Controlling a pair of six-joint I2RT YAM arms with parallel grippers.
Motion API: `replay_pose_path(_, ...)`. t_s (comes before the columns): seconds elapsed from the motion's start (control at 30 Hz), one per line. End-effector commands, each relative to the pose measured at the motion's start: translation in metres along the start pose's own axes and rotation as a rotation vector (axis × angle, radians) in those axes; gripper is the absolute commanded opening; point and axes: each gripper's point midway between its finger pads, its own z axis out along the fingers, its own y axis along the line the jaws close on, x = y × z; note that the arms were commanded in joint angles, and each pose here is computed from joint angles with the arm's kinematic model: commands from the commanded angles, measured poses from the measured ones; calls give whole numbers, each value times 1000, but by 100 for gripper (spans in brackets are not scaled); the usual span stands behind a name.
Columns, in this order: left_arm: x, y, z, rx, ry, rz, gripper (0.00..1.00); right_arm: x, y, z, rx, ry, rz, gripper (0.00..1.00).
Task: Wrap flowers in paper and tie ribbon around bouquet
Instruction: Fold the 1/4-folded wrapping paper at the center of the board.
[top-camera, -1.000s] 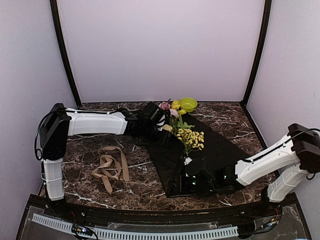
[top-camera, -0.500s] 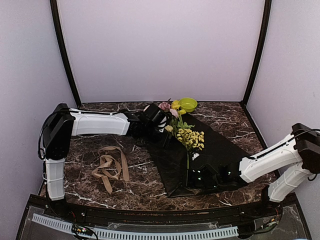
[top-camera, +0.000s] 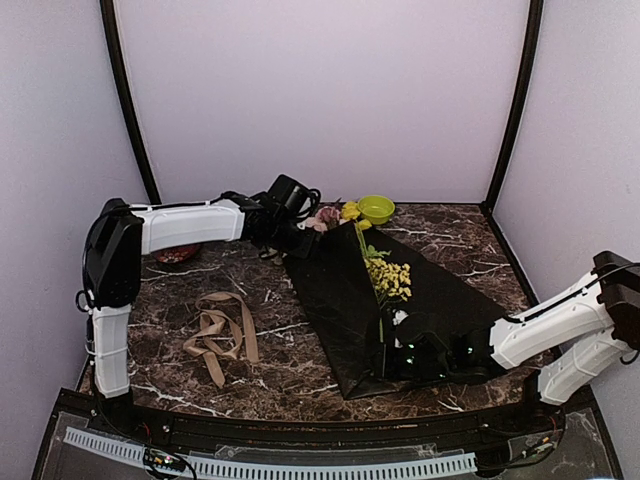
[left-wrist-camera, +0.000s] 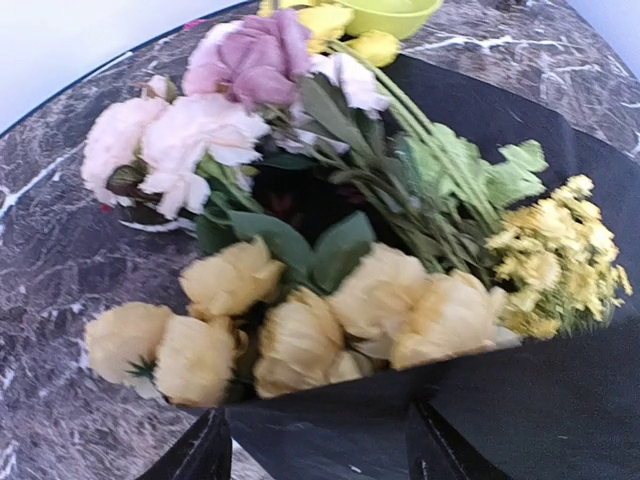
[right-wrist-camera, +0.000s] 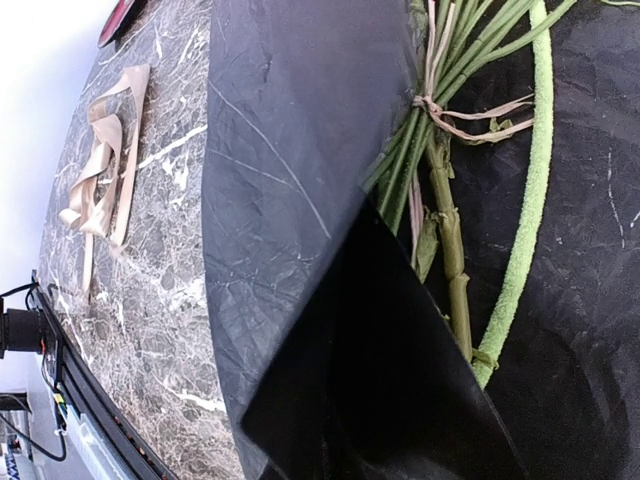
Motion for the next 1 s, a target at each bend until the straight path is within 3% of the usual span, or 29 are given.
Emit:
replay_pose_path(0.0,-10,7,9,-8,-8,46,61,0,8,-3,-42,16,-7,0)
replay_pose_path(0.43,3,32,44,-53,66,39,62,1,-1,-5,-23,17,27,0)
replay_pose_path(0.83,-48,40,-17,-110,-37,52,63,6,-13,-4,-21,23,85,0)
replay_pose_path(0.97,-45,9,-52,-91,-75,108,62,4,-14,-3,-20,18,90,0)
